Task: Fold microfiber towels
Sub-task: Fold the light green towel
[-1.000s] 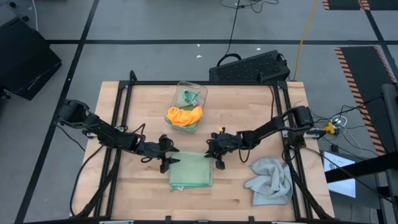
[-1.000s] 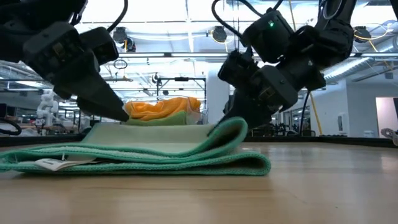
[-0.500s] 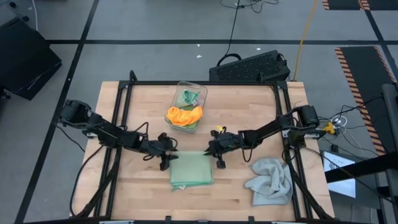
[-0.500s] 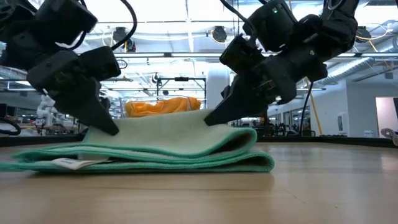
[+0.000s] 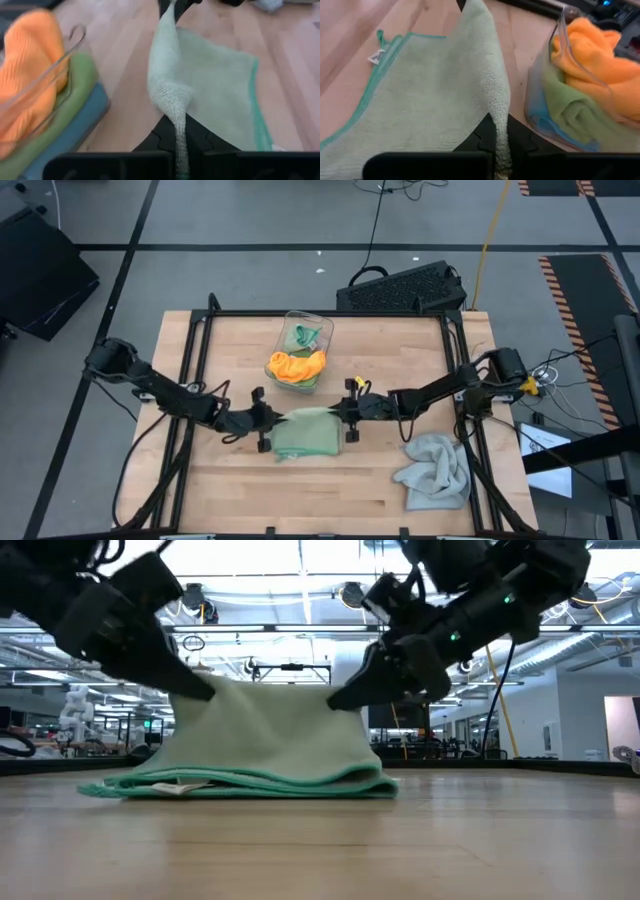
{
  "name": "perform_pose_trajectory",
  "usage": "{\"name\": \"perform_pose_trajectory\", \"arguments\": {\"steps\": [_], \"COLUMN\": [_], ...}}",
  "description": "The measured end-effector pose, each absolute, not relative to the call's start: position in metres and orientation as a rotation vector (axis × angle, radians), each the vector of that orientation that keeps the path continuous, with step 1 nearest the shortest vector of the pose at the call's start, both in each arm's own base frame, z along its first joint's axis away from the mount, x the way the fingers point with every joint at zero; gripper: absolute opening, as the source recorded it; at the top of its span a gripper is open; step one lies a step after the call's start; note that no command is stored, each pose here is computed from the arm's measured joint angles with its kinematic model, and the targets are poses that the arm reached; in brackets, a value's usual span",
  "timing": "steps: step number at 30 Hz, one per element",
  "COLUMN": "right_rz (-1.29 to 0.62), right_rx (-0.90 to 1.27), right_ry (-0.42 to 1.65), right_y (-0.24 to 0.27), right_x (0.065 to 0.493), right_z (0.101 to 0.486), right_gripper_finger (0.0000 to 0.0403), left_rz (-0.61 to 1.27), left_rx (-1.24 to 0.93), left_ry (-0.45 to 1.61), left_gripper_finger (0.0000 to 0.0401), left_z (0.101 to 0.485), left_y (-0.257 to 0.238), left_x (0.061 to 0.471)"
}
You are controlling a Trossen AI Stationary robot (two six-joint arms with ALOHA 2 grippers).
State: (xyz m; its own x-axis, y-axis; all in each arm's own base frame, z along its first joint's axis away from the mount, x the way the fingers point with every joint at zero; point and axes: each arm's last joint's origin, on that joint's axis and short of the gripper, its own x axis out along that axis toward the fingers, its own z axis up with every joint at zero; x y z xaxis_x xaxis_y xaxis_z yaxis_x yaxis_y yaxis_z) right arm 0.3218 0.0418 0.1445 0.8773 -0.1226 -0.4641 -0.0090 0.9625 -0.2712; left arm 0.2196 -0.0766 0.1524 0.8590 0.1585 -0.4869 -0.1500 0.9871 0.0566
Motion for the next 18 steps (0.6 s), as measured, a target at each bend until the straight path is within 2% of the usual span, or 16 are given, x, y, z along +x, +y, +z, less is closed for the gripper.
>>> {"name": "perform_pose_trajectory", "arguments": {"steps": [5,12,18], "right_rz": [-0.04,-0.107,-0.054], "right_rx": [-0.349,-0.495,-0.48], "right_ry": [0.477,0.52,0.483], "right_y": [0.057,0.08,0.101], "right_x": [0.319,0.311,0.305], "right_z": [0.15,0.144,0.146], "right_gripper_finger": [0.0008,0.0008,0.0008], "left_rz": [0.138,0.127,0.081], "left_rx": [0.114,0.205,0.286], "left_ry": [0.499,0.535,0.589], "left_gripper_finger": [0.0011,0.0008,0.0007], "left_z": [0.154,0.139,0.134], "left_y": [-0.101,-0.13,-0.151], "left_x": [0.224,0.234,0.242]}}
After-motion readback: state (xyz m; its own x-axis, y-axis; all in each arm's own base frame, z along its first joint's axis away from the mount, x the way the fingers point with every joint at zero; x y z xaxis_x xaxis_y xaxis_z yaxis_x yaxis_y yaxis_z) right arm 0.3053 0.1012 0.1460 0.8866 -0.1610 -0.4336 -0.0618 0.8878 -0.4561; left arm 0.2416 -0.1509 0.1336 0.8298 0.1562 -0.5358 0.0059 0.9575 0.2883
